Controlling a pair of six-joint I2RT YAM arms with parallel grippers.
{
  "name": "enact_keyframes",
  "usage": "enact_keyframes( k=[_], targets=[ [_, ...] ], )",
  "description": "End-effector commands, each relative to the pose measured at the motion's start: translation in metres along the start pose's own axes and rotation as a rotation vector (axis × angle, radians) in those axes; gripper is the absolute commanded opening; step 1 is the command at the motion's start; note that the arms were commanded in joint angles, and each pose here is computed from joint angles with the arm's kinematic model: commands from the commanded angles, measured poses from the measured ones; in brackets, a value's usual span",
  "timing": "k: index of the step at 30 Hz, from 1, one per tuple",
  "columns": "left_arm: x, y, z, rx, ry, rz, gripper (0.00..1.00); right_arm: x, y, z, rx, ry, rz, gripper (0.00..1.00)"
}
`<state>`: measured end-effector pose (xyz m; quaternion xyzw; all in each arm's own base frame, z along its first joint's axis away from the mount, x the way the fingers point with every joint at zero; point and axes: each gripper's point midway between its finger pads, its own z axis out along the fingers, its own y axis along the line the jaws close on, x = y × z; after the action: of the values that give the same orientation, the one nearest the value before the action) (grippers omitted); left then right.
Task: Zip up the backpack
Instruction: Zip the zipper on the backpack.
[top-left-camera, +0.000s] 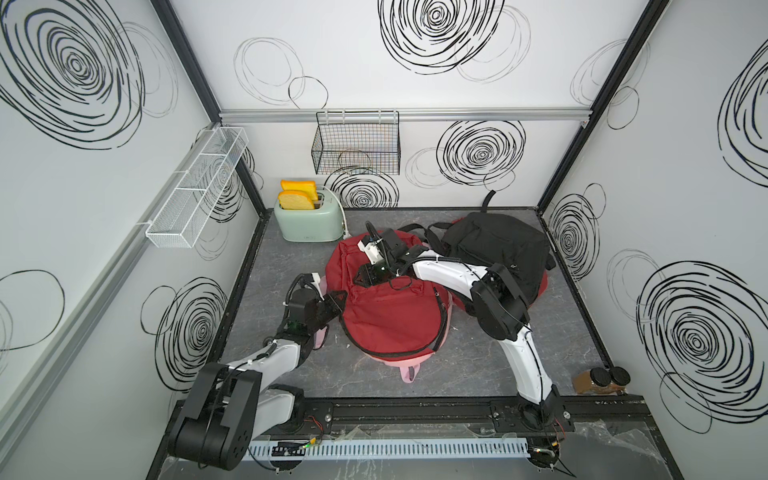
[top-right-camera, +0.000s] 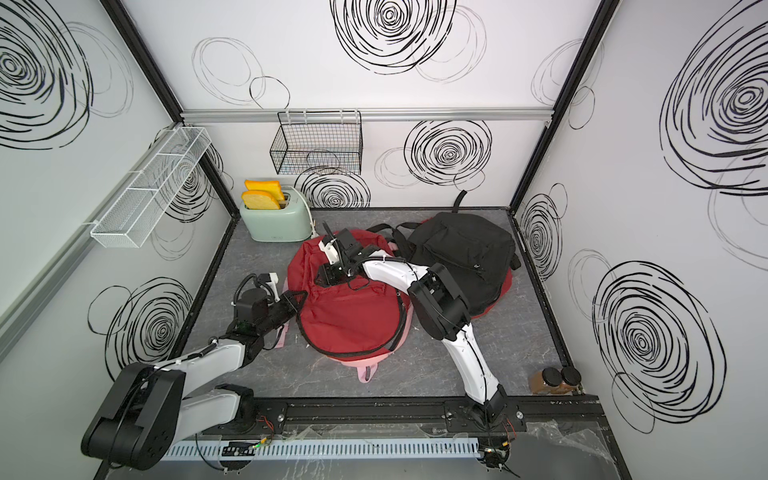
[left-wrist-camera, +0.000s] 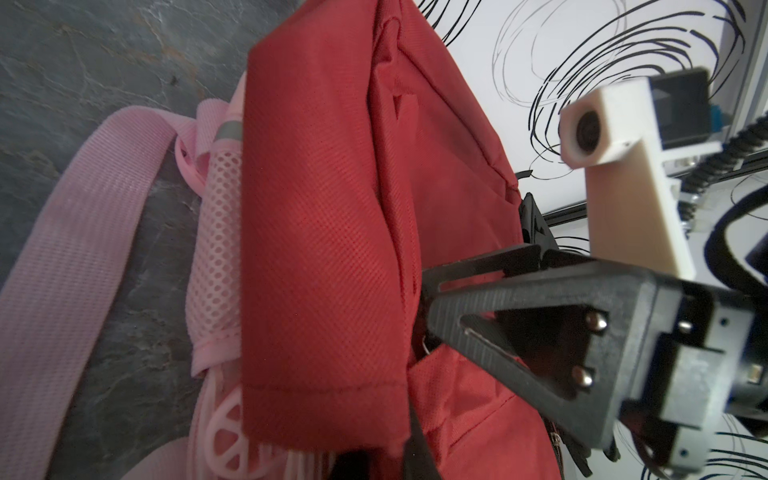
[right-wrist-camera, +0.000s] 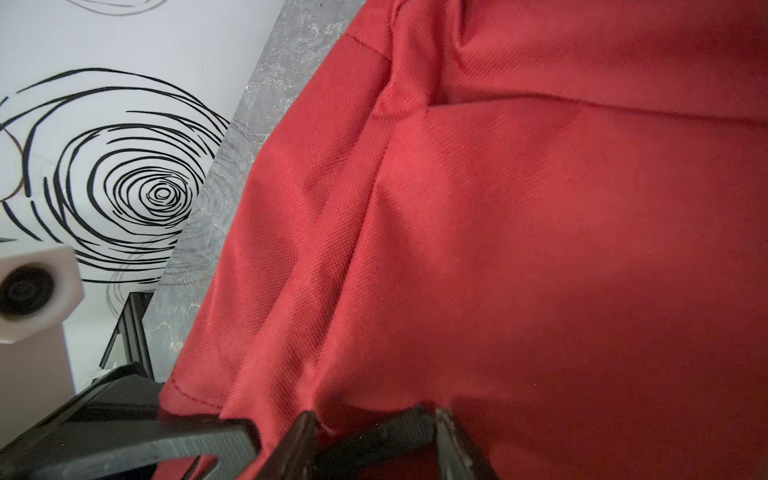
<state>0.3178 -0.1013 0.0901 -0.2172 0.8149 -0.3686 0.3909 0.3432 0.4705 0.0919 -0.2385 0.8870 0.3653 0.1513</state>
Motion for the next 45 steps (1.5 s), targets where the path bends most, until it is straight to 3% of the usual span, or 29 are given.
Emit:
enact_keyframes(
  k=[1,6,15,32,41,45],
  targets=[
    [-0.006,-0.017,-0.003,0.06,-0.029,0.028,0.0,0.024,0.013,0.002,-0.044,0.063,0.052,0.46],
    [-0.007,-0.019,-0.004,0.064,-0.033,0.033,0.0,0.025,0.017,0.005,-0.074,0.048,0.061,0.19],
    [-0.008,-0.018,-0.005,0.062,-0.039,0.035,0.0,0.013,0.007,-0.007,-0.014,-0.016,0.045,0.0],
    [-0.009,-0.016,-0.006,0.054,-0.042,0.031,0.0,-0.006,-0.049,-0.068,0.076,-0.14,0.089,0.0],
    [-0.009,-0.016,-0.006,0.057,-0.043,0.032,0.0,-0.006,-0.078,-0.08,0.128,-0.163,0.114,0.0],
    [-0.008,-0.02,-0.006,0.072,-0.035,0.037,0.0,-0.006,-0.07,-0.07,0.093,-0.147,0.094,0.0]
  ],
)
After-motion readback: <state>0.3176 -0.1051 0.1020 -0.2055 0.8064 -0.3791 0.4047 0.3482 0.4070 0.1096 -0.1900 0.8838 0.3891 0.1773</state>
